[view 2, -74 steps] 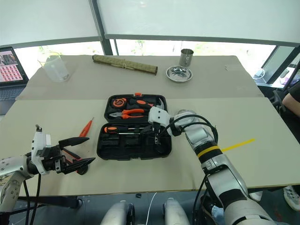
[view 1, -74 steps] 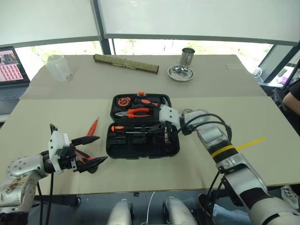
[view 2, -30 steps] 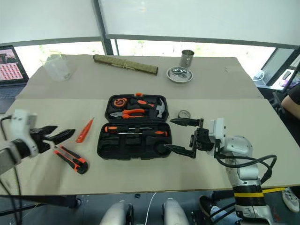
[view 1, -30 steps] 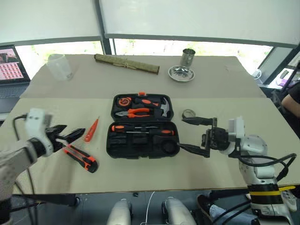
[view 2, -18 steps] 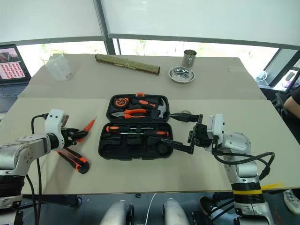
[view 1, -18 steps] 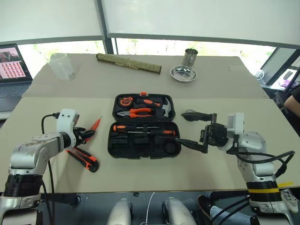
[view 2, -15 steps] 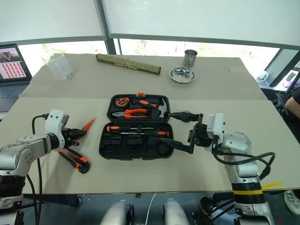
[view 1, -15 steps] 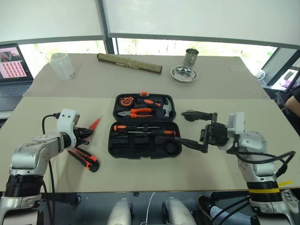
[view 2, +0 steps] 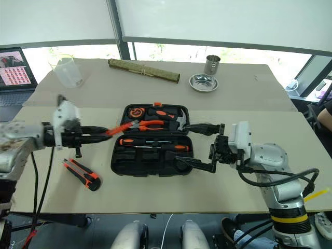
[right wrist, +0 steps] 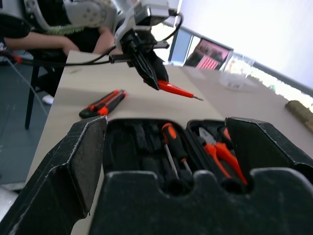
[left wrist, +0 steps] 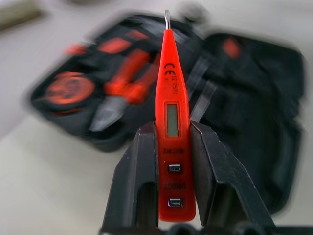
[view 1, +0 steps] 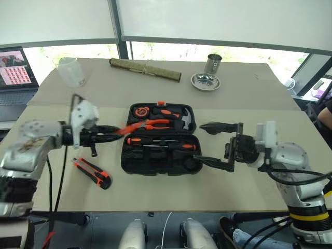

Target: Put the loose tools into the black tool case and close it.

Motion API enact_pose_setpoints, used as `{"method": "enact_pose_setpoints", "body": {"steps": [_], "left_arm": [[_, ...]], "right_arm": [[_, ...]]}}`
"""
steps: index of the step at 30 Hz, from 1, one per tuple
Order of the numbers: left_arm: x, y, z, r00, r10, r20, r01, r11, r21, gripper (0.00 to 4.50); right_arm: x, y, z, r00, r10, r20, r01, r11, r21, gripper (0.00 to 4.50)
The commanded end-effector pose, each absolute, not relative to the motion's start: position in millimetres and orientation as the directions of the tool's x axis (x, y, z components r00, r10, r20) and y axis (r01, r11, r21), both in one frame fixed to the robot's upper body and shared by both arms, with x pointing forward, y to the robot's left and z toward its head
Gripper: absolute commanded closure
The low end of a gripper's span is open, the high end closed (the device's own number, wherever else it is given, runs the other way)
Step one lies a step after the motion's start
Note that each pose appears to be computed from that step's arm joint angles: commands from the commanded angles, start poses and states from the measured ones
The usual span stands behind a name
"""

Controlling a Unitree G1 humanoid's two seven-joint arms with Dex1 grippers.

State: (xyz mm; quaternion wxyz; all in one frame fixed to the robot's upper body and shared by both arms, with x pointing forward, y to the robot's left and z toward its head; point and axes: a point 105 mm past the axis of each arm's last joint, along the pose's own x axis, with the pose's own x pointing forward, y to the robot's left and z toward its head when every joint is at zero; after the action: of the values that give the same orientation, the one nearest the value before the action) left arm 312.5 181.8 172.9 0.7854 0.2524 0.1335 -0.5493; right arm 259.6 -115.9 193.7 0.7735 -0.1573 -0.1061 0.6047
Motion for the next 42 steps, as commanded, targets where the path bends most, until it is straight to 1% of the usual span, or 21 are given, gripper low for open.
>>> {"method": "enact_pose_setpoints", "body": {"steps": [1, 3, 5, 8, 15, 22, 25, 32, 34, 37, 38, 39, 40, 41, 42], "left_arm": [[313, 168, 159, 0.258, -0.758, -0.599, 0.960, 0.130, 0.249, 4.06], [315, 168, 151, 0.238, -0.731, -0.640, 0.966, 0.106, 0.238, 4.06], [317, 170, 143, 0.233, -0.707, -0.668, 0.969, 0.108, 0.223, 4.06], [322, 170, 135, 0.250, -0.676, -0.694, 0.965, 0.115, 0.236, 4.06], [326, 162, 131, 0.248, -0.681, -0.689, 0.966, 0.119, 0.230, 4.06], [330, 151, 135, 0.250, -0.698, -0.671, 0.962, 0.098, 0.256, 4.06], [328, 154, 131, 0.230, -0.661, -0.714, 0.968, 0.079, 0.239, 4.06], [329, 165, 122, 0.218, -0.556, -0.802, 0.975, 0.083, 0.207, 4.06], [328, 165, 120, 0.207, -0.555, -0.806, 0.977, 0.081, 0.195, 4.06], [320, 160, 118, 0.145, -0.585, -0.798, 0.988, 0.037, 0.152, 4.06], [320, 157, 119, 0.142, -0.606, -0.782, 0.988, 0.038, 0.150, 4.06], [323, 155, 122, 0.165, -0.621, -0.766, 0.984, 0.055, 0.167, 4.06], [325, 151, 126, 0.175, -0.648, -0.741, 0.979, 0.036, 0.200, 3.06], [328, 147, 132, 0.197, -0.676, -0.710, 0.970, 0.029, 0.241, 2.85], [330, 144, 135, 0.209, -0.693, -0.690, 0.963, 0.023, 0.268, 2.46]], "right_arm": [[265, -119, 190, 0.266, 0.956, -0.122, -0.910, 0.206, -0.360, 0.00], [266, -119, 187, 0.258, 0.955, -0.148, -0.913, 0.191, -0.362, 0.00], [268, -117, 189, 0.262, 0.955, -0.141, -0.910, 0.196, -0.364, 0.00], [269, -117, 188, 0.259, 0.956, -0.140, -0.909, 0.192, -0.369, 0.00], [268, -119, 180, 0.256, 0.956, -0.141, -0.912, 0.191, -0.362, 0.00], [266, -117, 178, 0.244, 0.960, -0.137, -0.917, 0.182, -0.355, 0.00], [266, -117, 177, 0.241, 0.961, -0.138, -0.919, 0.180, -0.352, 0.00], [266, -115, 178, 0.240, 0.962, -0.130, -0.919, 0.182, -0.349, 0.00], [267, -115, 177, 0.243, 0.961, -0.129, -0.918, 0.186, -0.350, 0.00], [268, -115, 177, 0.248, 0.961, -0.126, -0.917, 0.190, -0.351, 0.00], [268, -115, 176, 0.248, 0.961, -0.125, -0.917, 0.191, -0.351, 0.00], [269, -115, 176, 0.248, 0.961, -0.124, -0.917, 0.192, -0.351, 0.00], [269, -114, 176, 0.246, 0.962, -0.121, -0.918, 0.191, -0.349, 0.00], [268, -114, 175, 0.243, 0.963, -0.119, -0.919, 0.189, -0.346, 0.00], [268, -113, 175, 0.240, 0.964, -0.117, -0.920, 0.188, -0.344, 0.00]]}}
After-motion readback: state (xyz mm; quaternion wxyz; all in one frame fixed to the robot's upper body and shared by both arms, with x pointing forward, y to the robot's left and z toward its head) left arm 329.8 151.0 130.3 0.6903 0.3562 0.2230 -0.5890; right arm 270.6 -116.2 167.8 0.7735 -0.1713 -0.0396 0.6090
